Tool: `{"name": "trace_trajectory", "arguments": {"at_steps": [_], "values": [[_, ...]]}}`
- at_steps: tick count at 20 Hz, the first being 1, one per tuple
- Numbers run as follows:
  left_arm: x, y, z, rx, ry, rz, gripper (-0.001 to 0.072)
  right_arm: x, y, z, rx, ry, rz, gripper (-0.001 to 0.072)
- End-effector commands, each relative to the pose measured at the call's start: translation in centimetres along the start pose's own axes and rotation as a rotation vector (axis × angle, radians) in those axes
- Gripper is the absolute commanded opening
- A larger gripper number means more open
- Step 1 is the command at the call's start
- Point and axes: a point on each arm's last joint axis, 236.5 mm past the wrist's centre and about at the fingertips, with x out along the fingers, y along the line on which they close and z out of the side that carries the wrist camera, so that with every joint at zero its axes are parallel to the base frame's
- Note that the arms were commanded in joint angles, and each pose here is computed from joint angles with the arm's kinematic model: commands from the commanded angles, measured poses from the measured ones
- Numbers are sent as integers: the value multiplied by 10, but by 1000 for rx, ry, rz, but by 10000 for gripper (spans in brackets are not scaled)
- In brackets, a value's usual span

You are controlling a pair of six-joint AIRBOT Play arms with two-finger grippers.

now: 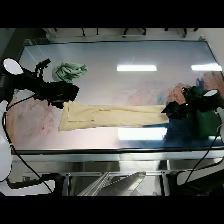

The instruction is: Fold the shirts.

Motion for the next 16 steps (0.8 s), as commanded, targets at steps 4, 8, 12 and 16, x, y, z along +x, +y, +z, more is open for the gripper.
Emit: {"name": "trace_trajectory", "arguments": {"at_steps": [4,8,12,16], "values": [[21,-22,-13,44,19,-10,14,23,35,16,-70,-33,138,626],[53,-49,-20,106,27,-22,14,22,47,13,-98,-26,143,24],[92,-100,-11,179,-59,-86,14,-26,73,-4,-160,-61,56,23],[152,-171,-5,219,-55,-204,14,-81,119,-17,-198,-206,-12,23]]}}
